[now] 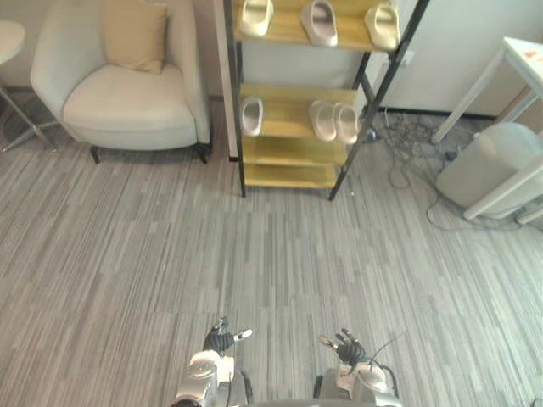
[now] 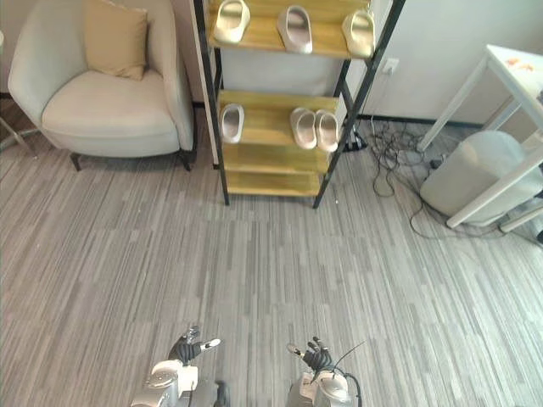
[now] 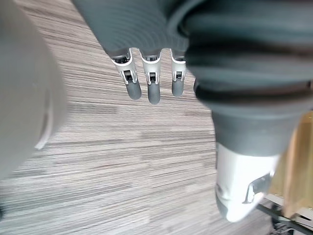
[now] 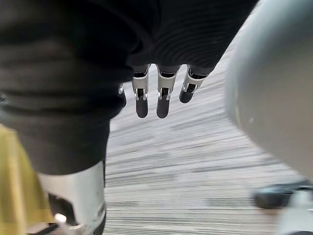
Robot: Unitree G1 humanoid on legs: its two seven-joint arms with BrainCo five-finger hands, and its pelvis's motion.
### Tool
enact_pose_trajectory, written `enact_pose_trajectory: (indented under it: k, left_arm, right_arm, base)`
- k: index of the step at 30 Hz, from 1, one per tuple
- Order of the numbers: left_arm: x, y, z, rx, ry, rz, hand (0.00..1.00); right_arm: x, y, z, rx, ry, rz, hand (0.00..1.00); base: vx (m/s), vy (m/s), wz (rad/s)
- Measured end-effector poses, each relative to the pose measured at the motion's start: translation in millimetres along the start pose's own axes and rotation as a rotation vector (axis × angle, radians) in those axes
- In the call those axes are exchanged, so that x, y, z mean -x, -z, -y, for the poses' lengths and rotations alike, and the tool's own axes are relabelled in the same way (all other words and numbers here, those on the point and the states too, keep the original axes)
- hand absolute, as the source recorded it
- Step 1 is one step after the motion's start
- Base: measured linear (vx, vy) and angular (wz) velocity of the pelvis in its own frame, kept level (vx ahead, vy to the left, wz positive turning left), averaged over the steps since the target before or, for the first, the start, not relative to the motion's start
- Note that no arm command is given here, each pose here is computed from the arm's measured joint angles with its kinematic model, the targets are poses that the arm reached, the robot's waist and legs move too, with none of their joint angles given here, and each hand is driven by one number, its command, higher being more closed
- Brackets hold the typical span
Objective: Organize the slippers on the shoe rack
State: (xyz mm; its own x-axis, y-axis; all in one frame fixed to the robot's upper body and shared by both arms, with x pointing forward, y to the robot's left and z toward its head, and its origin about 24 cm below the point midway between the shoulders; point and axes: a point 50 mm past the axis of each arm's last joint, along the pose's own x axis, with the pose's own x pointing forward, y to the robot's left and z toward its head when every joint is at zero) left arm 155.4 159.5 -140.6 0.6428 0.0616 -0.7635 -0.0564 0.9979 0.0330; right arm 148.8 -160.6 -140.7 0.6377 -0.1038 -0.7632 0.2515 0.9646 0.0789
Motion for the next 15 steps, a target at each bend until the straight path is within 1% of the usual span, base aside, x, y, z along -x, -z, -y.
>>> enact_pose_trajectory:
  k: [4,6,9,11,15]
  left_arm:
    - [-0.4,2.2,2.1,0.001,0.004,-0.014,0.0]
    - [3.3,14.8,-4.1,0.002,-0.013,-0.052,0.0]
    - [2.8,14.9,6.7,0.05,-0.002,-0.056,0.0]
    - [3.3,16.2,8.5,0.098,-0.015,-0.06,0.0]
    - [2.4,4.7,10.3,0.105,-0.011,-0.005,0.0]
  right_arm:
    - [-4.7,-15.4,8.4,0.032,0.007,0.039,0.0]
    - [-1.6,-2.4,19.2,0.061,0.025,-0.01,0.0]
    - [-5.6,-12.9,32.7,0.092,0.057,-0.004,0.0]
    - [-3.5,-7.3,33.6,0.097,0.056,-0.019,0.0]
    - [0.2,0.7,25.2,0.08,0.039,-0.023,0.0]
  base:
    - [0.56,-0.114,0.28]
    - [0.64,-0.228,0.41]
    - [0.62,-0.214,0.12]
    - [0.52,-0.198,0.08]
    - [0.53,-0.164,0.0]
